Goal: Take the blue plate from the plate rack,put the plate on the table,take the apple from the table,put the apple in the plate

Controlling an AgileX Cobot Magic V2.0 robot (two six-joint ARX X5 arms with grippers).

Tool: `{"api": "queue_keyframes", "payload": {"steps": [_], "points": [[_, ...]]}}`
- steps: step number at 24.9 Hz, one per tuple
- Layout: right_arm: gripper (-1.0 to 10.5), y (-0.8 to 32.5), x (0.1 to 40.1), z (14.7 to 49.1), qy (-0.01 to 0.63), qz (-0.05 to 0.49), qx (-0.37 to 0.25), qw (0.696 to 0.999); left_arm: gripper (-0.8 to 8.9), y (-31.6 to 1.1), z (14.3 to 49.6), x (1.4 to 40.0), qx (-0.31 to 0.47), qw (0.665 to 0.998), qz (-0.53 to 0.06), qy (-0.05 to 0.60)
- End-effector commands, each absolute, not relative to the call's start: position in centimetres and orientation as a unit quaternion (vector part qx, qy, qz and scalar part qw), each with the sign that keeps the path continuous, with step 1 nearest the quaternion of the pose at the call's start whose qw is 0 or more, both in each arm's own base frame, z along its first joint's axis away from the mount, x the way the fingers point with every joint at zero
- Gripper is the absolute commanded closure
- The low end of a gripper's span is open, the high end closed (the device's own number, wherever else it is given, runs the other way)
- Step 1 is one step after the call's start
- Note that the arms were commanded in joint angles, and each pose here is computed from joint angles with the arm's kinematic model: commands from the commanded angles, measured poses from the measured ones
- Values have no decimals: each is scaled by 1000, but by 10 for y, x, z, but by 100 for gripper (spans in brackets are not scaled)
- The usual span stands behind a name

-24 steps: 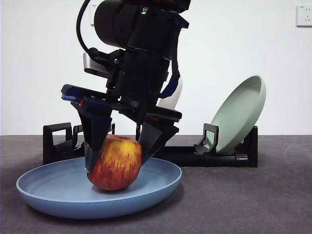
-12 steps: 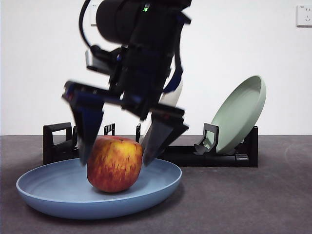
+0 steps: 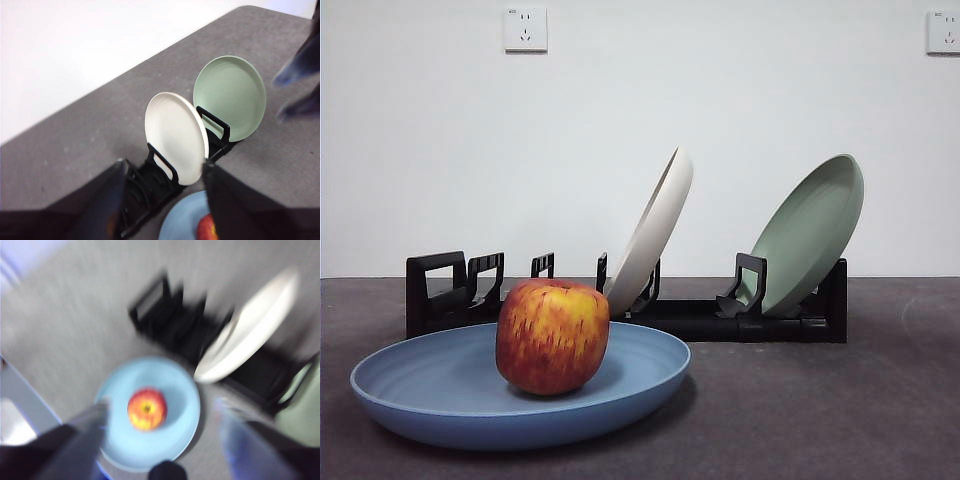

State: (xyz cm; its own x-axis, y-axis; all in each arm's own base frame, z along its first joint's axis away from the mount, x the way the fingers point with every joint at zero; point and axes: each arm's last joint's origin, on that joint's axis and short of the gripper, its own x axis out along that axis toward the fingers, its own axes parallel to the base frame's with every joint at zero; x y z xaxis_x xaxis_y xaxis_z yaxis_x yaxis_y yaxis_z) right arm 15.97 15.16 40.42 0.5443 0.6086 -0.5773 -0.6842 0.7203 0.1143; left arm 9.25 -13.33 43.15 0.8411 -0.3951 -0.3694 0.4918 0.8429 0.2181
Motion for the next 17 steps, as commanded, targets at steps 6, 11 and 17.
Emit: {"api": "queue_keyframes", "payload": {"steps": [6, 11, 17], "points": [[956, 96, 111, 435, 218, 322, -69, 918, 821, -133, 424, 110, 208, 940, -209, 173], [957, 79, 94, 409, 213, 299, -64, 928, 821, -117, 401, 111, 181, 946, -200, 181], [957, 71, 85, 361, 193, 283, -30, 939, 821, -99, 356, 100, 126, 961, -184, 163]]}}
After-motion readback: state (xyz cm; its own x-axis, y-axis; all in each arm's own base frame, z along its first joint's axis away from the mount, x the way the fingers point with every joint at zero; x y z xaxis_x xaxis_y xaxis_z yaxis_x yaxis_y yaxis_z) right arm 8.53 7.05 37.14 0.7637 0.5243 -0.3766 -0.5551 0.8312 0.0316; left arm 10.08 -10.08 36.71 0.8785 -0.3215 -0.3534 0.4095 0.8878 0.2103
